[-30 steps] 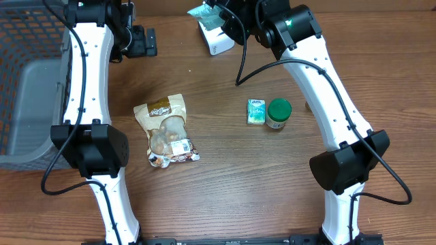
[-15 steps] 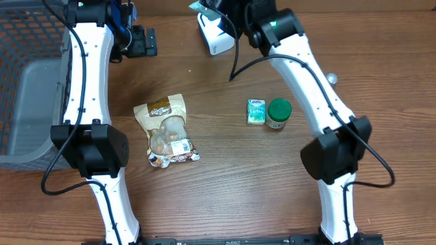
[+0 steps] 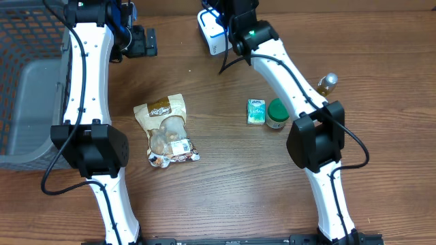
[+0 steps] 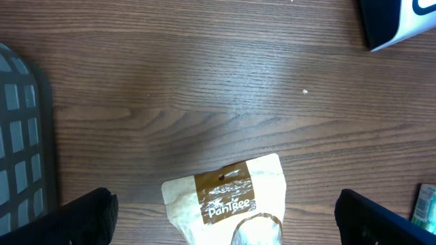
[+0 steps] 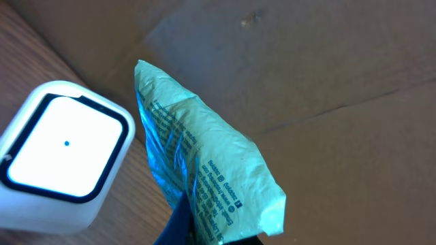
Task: Scan the item barcode
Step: 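Hold the wipes pack against the scanner window with the right gripper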
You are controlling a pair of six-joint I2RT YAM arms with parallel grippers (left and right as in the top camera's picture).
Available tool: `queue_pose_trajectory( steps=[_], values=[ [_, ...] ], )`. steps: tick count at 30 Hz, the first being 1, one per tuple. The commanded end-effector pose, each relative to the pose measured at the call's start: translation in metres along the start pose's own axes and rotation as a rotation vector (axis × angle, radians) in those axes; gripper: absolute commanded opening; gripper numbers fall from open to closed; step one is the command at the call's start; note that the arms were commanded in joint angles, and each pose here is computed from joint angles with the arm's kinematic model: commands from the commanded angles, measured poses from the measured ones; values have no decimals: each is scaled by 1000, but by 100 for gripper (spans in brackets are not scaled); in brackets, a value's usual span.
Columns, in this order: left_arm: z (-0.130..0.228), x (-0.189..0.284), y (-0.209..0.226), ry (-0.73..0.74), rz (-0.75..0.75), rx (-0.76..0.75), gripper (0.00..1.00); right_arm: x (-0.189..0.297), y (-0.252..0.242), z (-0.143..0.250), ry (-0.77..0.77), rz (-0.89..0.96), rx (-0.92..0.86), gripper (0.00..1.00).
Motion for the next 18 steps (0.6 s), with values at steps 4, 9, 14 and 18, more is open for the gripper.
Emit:
queue_pose_trajectory(
  steps=[4, 9, 14, 18],
  values=[
    [-1, 8, -1, -19, -9, 1, 99, -11, 30, -2, 26, 94, 2, 4],
    [-1, 8, -1, -19, -9, 1, 100, -21, 61, 3, 38, 60, 31, 4],
    [-1, 8, -1, -19, -9, 0, 100, -24, 74, 8, 61, 32, 56, 4],
    [-1, 8, -1, -19, -9, 0, 100, -23, 73, 7, 59, 49, 58, 4]
  ],
)
Point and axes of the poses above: each gripper's point midway between its finger pads, its own x axis back along the fingers, its own y axis along the line the jaws close on, z = x × y, the point moved 8 cm from there along x, back along the fingers, and after that the axes turned 6 degrees about -x, right-handed, at the moved point
